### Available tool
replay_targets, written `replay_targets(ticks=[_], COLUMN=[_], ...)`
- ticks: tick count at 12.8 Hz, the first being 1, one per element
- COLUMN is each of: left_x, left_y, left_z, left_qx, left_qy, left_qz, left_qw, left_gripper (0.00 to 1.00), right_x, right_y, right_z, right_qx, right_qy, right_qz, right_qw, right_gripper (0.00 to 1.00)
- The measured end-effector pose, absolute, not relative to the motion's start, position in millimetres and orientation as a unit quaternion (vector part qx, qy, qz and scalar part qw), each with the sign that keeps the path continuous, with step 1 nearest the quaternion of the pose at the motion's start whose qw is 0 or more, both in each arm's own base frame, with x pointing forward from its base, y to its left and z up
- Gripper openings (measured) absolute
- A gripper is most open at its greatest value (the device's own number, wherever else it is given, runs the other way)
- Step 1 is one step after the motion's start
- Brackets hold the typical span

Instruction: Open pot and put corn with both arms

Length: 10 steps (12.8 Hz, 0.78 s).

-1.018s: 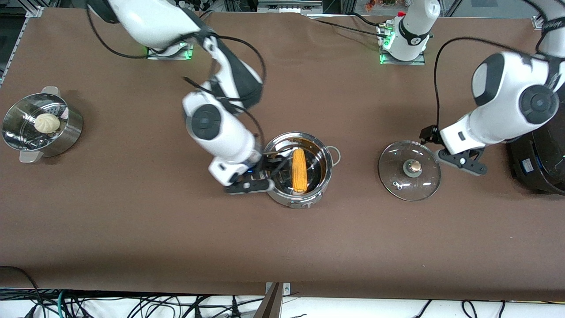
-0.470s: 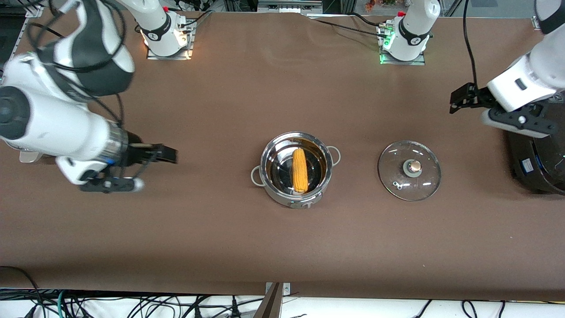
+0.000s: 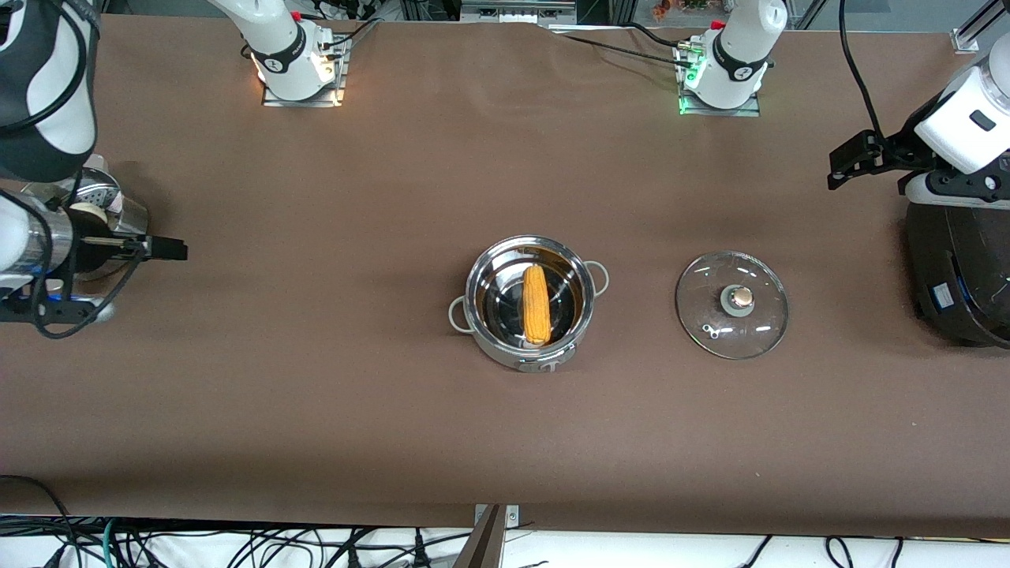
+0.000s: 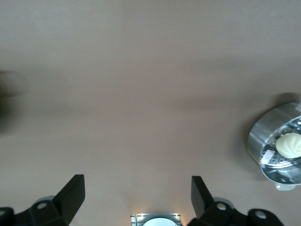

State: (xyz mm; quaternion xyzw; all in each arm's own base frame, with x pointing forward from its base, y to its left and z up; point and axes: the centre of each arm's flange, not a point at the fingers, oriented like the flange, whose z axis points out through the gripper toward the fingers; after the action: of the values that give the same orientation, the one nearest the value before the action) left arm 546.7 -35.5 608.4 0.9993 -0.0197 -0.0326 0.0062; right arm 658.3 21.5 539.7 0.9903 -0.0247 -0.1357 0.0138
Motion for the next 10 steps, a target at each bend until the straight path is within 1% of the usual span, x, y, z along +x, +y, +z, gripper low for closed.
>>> replay_targets(ticks=[2, 5, 8, 10], left_x=[548.3, 539.6, 531.9, 531.9], left_y=[-33.1, -38.1, -35.7, -35.6], left_z=[596.9, 586.2, 589.7, 589.1], left_qx=[0.999, 0.999, 1.000, 1.000], left_qy=[-0.016, -0.012, 0.000, 0.004], left_qz=[-0.032, -0.031, -0.025, -0.026], left_qw=[0.006, 0.007, 0.006, 0.006], left_gripper=[1.00, 1.00, 1.00, 1.00], right_x=[654.4, 635.9, 592.0, 570.5], right_y=[10.6, -11.8, -56.6, -56.3], right_z=[543.8, 556.0, 582.6, 603.3], right_qx=[0.990, 0.994, 0.994, 0.995], right_qy=[-0.033, -0.041, -0.068, -0.069], right_qz=[-0.134, -0.103, -0.087, -0.072], right_qw=[0.033, 0.019, -0.007, -0.009], right_gripper=[1.00, 1.00, 1.00, 1.00])
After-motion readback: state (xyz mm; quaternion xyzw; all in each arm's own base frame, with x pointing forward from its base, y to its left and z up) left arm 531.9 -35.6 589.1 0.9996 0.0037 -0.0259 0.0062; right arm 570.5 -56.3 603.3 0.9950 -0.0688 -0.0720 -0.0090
